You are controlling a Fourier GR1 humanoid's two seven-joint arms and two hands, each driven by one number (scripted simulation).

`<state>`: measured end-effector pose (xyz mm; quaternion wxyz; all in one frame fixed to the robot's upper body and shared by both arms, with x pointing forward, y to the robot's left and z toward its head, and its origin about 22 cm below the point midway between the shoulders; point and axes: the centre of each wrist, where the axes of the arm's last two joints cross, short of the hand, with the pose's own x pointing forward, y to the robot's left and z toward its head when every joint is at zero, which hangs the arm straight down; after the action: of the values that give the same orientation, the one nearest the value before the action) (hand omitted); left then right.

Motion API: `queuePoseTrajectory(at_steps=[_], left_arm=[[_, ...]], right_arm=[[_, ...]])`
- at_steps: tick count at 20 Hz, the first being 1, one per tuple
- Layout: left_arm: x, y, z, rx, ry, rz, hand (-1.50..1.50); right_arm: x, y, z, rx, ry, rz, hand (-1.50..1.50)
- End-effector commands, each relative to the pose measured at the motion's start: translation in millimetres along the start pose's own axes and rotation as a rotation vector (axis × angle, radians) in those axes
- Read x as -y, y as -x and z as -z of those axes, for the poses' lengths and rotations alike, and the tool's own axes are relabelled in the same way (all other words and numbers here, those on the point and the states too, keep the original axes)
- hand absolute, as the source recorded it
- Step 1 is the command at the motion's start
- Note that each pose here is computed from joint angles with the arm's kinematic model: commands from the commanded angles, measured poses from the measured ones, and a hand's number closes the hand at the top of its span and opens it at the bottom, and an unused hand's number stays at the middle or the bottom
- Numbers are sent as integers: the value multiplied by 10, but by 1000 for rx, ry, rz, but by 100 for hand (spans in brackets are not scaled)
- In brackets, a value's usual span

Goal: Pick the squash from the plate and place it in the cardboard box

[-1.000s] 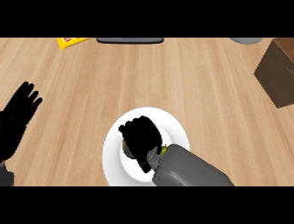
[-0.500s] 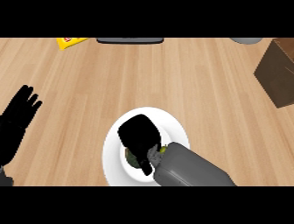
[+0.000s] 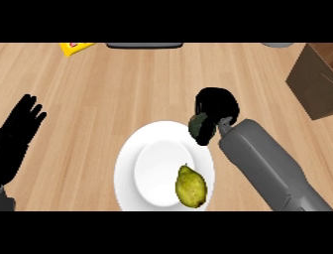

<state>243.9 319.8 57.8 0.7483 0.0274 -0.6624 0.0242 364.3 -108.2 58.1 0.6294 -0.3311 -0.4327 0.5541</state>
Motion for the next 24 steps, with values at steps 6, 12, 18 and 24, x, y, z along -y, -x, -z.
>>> queuePoseTrajectory(at_steps=[6, 12, 18, 24], left_arm=[[41, -19, 35, -5, 23, 11, 0], [-38, -25, -37, 0, 15, 16, 0], [18, 143, -59, -1, -1, 8, 0], [81, 143, 84, -14, -15, 0, 0]], right_arm=[[850, 636, 380, -307, 227, 91, 150], [1216, 86, 84, -218, 424, 67, 150], [1827, -72, -229, -305, 700, 103, 150], [2245, 162, -573, -438, 792, 126, 150]])
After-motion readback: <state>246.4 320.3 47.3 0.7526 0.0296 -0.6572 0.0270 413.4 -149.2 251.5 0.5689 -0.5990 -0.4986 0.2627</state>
